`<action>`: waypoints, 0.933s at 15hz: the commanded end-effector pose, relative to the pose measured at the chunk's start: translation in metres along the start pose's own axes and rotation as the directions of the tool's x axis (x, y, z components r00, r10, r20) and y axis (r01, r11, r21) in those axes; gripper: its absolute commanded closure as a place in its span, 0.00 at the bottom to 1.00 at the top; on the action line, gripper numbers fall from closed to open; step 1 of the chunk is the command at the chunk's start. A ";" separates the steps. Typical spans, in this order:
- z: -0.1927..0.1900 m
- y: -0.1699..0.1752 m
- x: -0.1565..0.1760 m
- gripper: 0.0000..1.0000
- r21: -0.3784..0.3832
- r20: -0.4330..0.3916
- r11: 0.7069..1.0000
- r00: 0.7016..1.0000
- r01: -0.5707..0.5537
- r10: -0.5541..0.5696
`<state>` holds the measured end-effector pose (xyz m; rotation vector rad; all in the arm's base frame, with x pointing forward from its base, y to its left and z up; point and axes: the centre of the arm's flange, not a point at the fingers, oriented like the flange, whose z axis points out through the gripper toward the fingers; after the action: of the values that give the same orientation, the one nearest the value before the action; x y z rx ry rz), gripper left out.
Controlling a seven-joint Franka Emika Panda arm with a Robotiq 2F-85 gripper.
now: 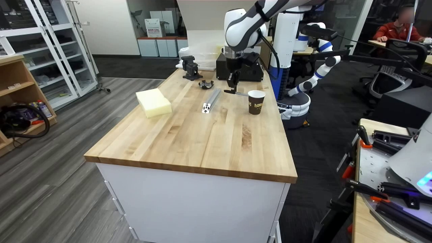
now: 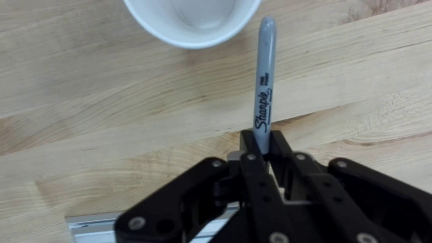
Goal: Pick up the pen from the table and put it in the cup.
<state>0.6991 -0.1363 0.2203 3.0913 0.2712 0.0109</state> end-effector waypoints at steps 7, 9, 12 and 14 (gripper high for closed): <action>-0.024 0.025 -0.035 0.97 0.063 -0.135 0.998 0.991 0.020 -0.012; -0.028 0.024 -0.036 0.97 0.082 -0.118 0.996 0.993 0.032 -0.022; -0.031 0.020 -0.035 0.97 0.111 -0.075 0.993 0.997 0.042 -0.033; -0.033 0.018 -0.038 0.97 0.119 -0.062 0.992 0.997 0.046 -0.039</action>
<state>0.6801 -0.1613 0.2378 3.1724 0.3295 0.1231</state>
